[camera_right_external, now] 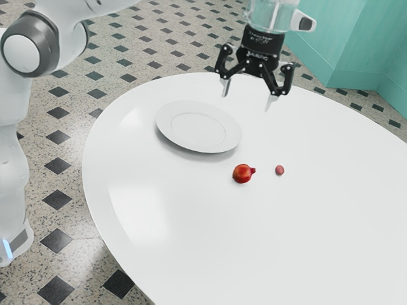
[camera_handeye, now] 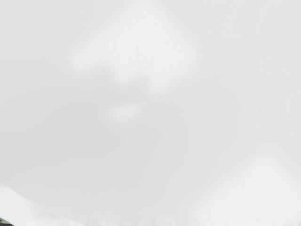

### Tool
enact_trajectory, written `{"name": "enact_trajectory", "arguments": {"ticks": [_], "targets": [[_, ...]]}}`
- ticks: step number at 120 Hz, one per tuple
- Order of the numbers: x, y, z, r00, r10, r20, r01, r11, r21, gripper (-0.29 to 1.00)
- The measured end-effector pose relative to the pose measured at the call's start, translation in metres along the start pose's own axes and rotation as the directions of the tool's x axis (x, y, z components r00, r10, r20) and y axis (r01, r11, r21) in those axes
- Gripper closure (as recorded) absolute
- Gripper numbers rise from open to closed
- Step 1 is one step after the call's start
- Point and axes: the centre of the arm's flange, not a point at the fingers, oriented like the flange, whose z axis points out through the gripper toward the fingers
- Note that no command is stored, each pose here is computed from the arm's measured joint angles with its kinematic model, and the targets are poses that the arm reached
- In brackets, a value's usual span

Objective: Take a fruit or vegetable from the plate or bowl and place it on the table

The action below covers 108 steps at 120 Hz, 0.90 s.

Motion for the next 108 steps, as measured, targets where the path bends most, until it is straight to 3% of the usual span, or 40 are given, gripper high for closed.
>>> {"name": "enact_trajectory", "arguments": {"ticks": [29,46,60,75,108], "targets": [[0.007,0.004,0.016,0.999,0.003,0.047,-0.005,0.999,0.041,0.00],[0.112,0.012,0.081,0.995,-0.071,0.072,0.061,0.989,0.133,0.00],[0.152,0.021,0.120,0.997,-0.061,0.052,0.052,0.984,0.169,0.00],[0.206,-0.013,0.202,0.991,-0.131,0.013,0.123,0.955,0.268,0.00],[0.204,0.020,0.243,0.995,0.095,-0.016,-0.093,0.992,0.085,0.00]]}}
